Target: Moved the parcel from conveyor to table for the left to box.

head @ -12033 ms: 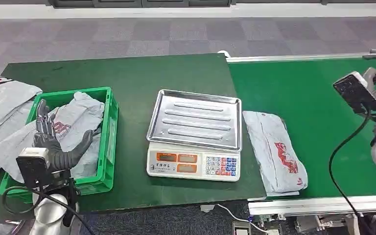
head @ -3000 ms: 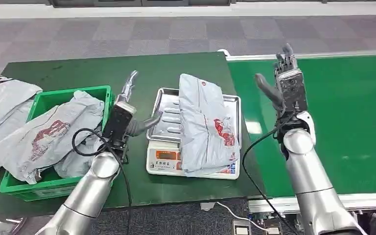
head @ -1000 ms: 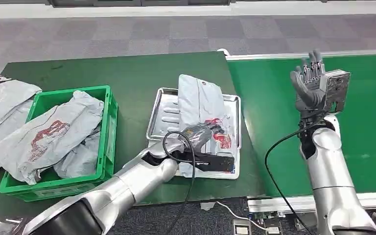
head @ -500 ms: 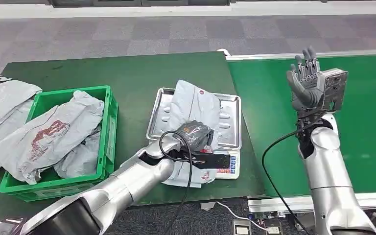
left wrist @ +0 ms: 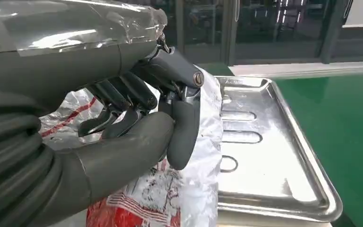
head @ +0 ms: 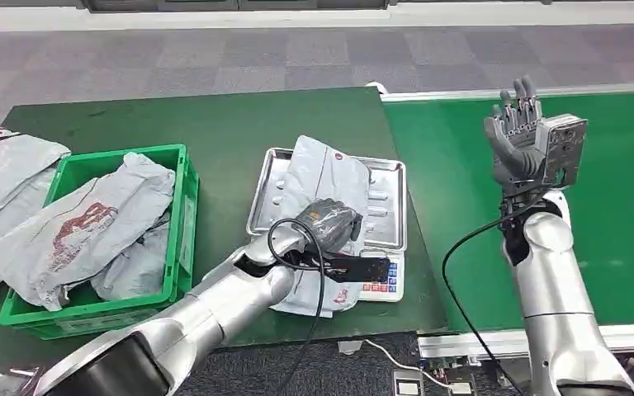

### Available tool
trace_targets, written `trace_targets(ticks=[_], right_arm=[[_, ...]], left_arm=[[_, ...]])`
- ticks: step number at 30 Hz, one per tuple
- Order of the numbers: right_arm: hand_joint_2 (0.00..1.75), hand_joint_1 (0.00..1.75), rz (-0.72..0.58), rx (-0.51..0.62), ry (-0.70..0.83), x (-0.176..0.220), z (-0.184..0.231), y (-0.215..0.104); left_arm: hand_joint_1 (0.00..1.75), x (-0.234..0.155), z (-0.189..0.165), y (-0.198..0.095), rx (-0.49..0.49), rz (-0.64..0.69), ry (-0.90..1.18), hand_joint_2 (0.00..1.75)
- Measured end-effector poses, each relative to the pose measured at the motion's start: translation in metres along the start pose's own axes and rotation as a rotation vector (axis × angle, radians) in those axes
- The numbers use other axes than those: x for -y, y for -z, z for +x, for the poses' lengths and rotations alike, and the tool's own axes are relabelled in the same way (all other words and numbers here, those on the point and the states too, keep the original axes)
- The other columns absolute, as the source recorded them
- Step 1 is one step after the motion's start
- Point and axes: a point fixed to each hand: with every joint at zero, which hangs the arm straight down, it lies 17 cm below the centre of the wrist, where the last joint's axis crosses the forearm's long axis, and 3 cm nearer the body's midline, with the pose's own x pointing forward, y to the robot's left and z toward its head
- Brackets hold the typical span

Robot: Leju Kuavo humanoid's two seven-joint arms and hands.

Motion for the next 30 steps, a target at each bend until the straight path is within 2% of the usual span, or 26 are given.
trace_targets(ticks=[6, 7, 8, 16, 30], right_arm=[[1.75, 0.0, 0.005, -0.001, 0.003, -0.001, 0.0, 0.0], [1.75, 0.0, 0.006, 0.0, 0.003, -0.001, 0.0, 0.0], [1.75, 0.0, 0.006, 0.0, 0.004, -0.001, 0.0, 0.0], [1.75, 0.0, 0.009, -0.011, 0.012, -0.002, -0.005, -0.004], [1.75, 0.0, -0.001, -0.016, 0.012, -0.001, -0.008, -0.01]], left_arm=[[1.75, -0.002, 0.0, 0.0, 0.004, 0.008, 0.004, 1.75], [0.38, -0.004, 0.001, 0.001, 0.005, 0.014, 0.004, 1.75], [0.0, -0.007, 0.001, 0.001, 0.007, 0.023, 0.0, 1.75], [0.0, -0.023, -0.004, 0.002, -0.014, 0.082, -0.034, 1.75], [0.0, -0.026, -0.004, 0.003, -0.015, 0.094, -0.035, 1.75]])
